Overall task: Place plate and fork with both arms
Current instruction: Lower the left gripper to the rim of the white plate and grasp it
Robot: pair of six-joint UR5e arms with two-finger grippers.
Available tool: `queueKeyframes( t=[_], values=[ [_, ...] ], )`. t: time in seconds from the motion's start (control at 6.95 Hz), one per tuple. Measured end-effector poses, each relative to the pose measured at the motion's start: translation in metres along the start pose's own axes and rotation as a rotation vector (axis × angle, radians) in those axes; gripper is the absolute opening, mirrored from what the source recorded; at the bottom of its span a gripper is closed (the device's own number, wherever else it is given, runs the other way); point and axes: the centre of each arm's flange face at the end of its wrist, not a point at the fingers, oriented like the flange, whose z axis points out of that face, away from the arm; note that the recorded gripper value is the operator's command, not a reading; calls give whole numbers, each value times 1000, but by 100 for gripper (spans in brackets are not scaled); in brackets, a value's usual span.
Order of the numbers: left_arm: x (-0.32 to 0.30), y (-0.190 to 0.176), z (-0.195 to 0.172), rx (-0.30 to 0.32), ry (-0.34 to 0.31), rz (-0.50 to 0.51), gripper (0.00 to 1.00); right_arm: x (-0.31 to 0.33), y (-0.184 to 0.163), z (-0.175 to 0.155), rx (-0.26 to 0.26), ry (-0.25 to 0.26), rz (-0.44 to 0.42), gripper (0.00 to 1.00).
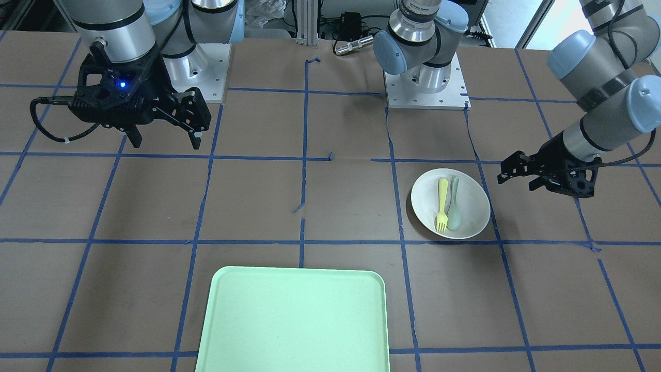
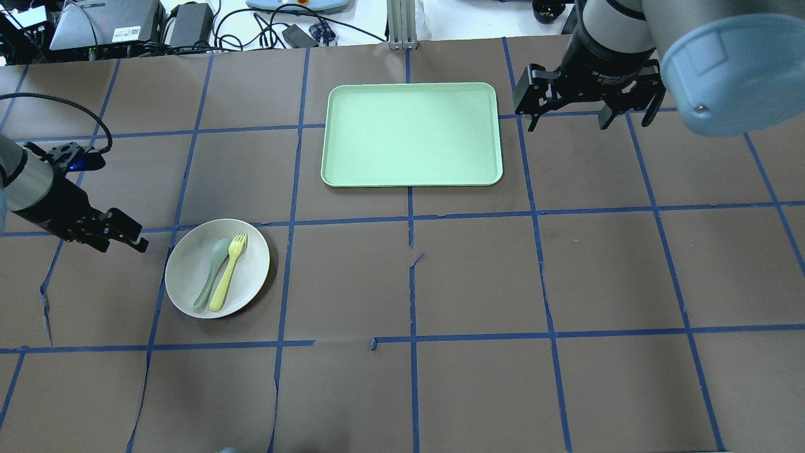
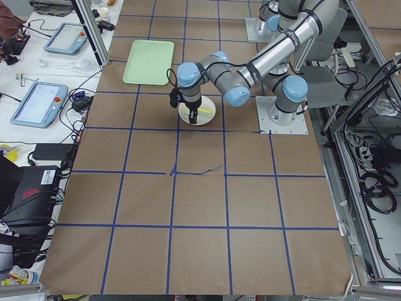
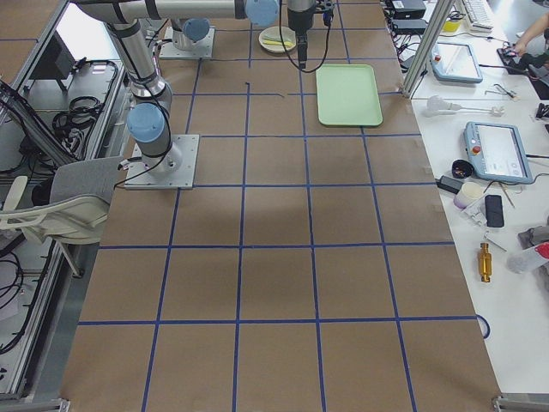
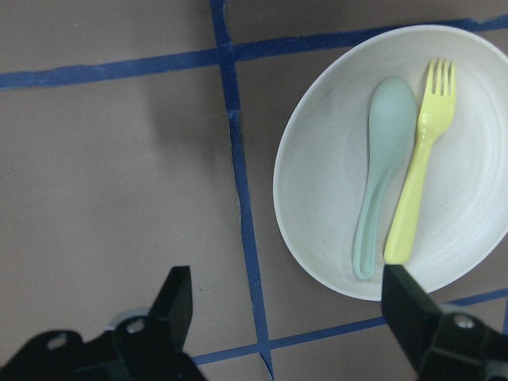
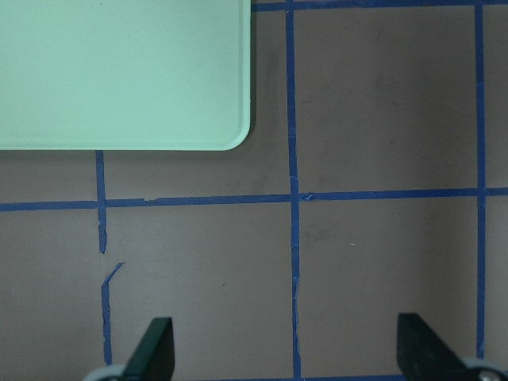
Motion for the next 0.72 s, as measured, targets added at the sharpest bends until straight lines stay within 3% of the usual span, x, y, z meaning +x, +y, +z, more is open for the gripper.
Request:
queueKeyframes(
  t=[0.29,0.43,0.58,0.72],
  values=[
    [-7,0,33,-39,40,15,48,-1,0,1,-2,0,-1,100],
    [-10,-1,44,-58,57,13,66,-1,1,1,-2,0,-1,100],
    [-13,-3,54,-73,71,9,73,-1,1,1,-3,0,-1,100],
    [-15,-4,63,-87,84,4,73,-1,1,1,-2,0,-1,100]
  ],
)
